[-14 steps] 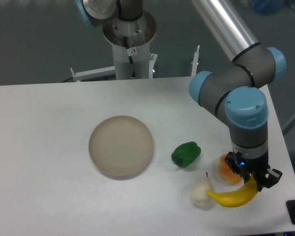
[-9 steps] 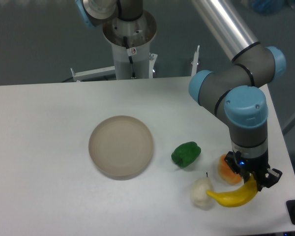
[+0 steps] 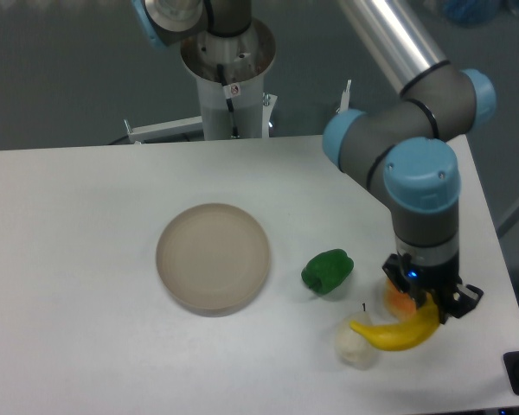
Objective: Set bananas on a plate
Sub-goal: 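Lift the banana and carry it over the beige plate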
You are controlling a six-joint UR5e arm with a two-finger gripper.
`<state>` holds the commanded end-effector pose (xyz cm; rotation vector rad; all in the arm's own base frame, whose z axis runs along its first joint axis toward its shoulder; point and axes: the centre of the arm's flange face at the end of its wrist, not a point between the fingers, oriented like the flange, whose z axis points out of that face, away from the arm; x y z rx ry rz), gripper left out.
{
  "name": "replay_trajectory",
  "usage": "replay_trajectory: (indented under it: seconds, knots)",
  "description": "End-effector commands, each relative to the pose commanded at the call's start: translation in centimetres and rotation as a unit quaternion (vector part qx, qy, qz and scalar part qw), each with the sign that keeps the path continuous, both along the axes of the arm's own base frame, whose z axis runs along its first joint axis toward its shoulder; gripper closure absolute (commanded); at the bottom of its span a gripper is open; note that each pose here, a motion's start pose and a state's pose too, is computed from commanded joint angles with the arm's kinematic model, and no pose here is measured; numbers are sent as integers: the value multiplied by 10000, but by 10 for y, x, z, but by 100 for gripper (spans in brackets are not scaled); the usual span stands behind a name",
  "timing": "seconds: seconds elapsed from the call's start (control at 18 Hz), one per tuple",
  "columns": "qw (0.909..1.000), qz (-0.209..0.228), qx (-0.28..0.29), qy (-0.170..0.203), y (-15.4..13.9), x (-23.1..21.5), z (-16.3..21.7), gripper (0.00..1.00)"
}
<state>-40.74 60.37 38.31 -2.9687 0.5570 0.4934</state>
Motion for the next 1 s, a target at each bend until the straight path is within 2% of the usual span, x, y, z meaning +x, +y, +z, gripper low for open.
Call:
replay_trajectory:
  seconds: [0.11, 0.28, 0.39, 0.61, 0.78, 1.0]
  knots:
    - [9989, 350, 73, -301, -7, 14, 4, 67]
    - [9971, 491, -38, -576, -17, 47, 14, 67]
    - [9932, 883, -68, -751, -26, 63, 19, 67]
    - [9837, 1439, 21, -1078, -21, 107, 9, 67]
    - [9795, 1611, -70, -1207, -13, 147, -9, 67]
    - [9813, 1406, -279, -1283, -6, 202, -32, 67]
